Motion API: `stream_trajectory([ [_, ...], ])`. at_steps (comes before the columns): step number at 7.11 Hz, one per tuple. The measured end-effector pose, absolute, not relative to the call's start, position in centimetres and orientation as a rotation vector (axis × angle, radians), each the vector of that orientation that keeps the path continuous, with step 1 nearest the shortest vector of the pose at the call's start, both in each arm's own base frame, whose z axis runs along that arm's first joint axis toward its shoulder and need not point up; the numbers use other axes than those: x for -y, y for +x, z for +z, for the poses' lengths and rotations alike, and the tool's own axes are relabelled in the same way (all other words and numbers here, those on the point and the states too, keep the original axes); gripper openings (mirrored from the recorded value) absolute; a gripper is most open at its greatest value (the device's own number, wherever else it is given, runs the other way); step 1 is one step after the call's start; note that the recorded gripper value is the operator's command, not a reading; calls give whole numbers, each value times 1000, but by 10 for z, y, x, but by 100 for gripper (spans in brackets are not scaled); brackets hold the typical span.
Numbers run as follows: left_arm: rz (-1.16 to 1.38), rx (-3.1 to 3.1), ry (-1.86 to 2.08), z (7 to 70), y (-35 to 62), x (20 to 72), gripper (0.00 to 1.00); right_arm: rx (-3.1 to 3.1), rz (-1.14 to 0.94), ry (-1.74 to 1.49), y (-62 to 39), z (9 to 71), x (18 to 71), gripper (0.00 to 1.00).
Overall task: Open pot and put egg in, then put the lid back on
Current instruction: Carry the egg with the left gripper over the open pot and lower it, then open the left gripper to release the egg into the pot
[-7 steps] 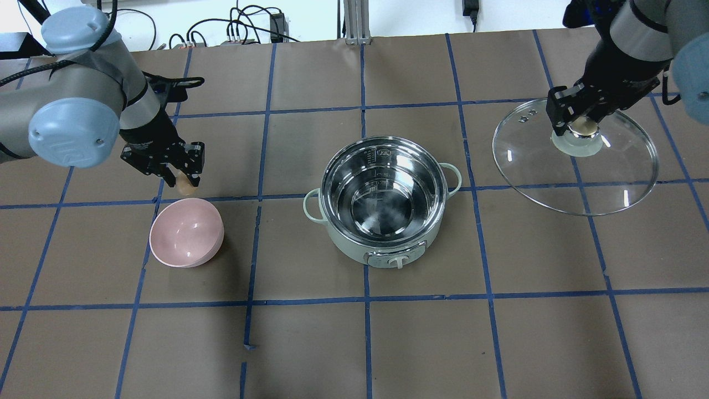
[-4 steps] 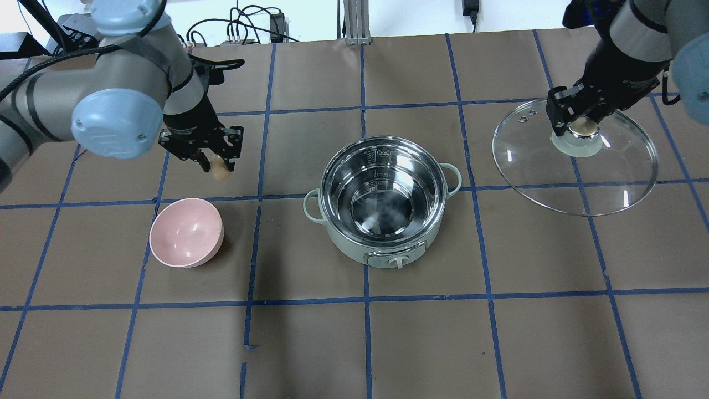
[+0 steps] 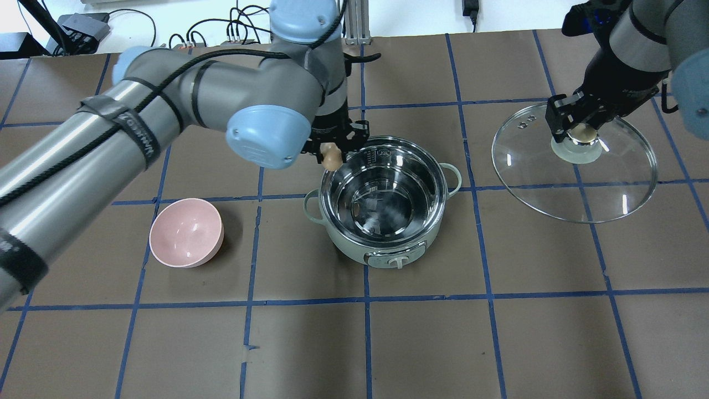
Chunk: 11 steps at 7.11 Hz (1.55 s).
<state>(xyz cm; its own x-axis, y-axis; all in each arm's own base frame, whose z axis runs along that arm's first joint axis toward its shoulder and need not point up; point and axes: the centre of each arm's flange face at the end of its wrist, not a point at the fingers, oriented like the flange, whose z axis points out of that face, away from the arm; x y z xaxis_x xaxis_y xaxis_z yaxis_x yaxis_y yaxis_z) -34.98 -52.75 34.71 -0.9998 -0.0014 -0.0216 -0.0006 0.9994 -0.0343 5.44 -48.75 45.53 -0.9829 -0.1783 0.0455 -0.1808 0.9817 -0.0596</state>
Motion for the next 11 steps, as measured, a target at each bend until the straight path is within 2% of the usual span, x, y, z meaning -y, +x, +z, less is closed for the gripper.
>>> stream_trajectory([
  [6, 87, -3146, 23, 273, -412, 516, 24, 3108, 95, 43, 59, 445, 470, 39],
  [11, 144, -3150, 25, 252, -414, 513, 27, 3101, 189, -67, 58, 452, 475, 39],
])
